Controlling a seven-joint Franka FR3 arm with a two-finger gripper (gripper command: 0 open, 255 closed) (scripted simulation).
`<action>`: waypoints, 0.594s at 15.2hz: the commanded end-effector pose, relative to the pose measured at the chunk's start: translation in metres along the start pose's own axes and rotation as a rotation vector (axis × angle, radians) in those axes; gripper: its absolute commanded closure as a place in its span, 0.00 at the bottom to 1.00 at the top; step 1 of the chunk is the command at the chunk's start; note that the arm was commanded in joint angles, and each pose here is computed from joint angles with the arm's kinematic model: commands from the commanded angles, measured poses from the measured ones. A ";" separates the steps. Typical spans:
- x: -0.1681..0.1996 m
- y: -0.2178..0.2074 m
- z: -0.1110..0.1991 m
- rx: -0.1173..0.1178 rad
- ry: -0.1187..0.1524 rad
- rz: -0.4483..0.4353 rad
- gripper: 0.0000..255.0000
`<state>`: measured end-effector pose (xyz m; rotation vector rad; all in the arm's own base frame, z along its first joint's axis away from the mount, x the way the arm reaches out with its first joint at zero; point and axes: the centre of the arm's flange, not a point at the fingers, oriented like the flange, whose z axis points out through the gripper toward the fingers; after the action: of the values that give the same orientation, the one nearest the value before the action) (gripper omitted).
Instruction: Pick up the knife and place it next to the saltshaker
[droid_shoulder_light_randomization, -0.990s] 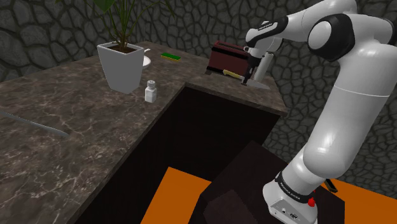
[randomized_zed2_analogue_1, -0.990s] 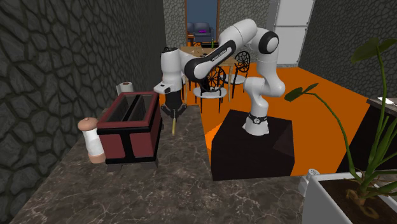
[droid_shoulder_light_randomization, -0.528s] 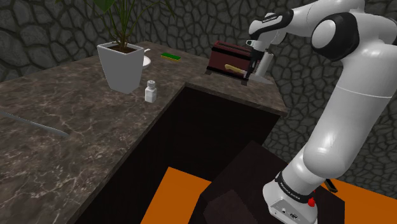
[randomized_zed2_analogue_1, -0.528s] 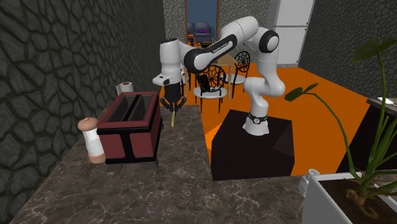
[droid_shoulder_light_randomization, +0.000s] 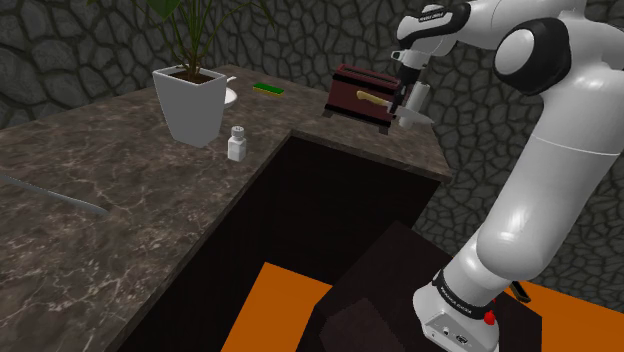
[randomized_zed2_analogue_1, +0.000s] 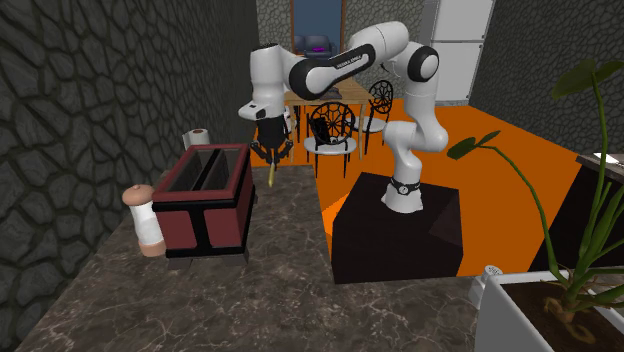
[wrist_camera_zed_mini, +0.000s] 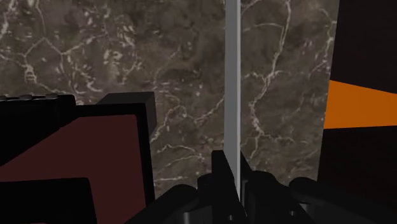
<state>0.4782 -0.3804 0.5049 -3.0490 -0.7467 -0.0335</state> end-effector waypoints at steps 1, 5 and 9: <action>0.001 0.001 -0.012 0.000 0.000 0.000 1.00; 0.001 0.001 -0.033 0.000 0.000 0.000 1.00; 0.002 0.001 -0.050 0.000 0.000 0.000 1.00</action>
<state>0.4783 -0.3808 0.5513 -3.0492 -0.7464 -0.0335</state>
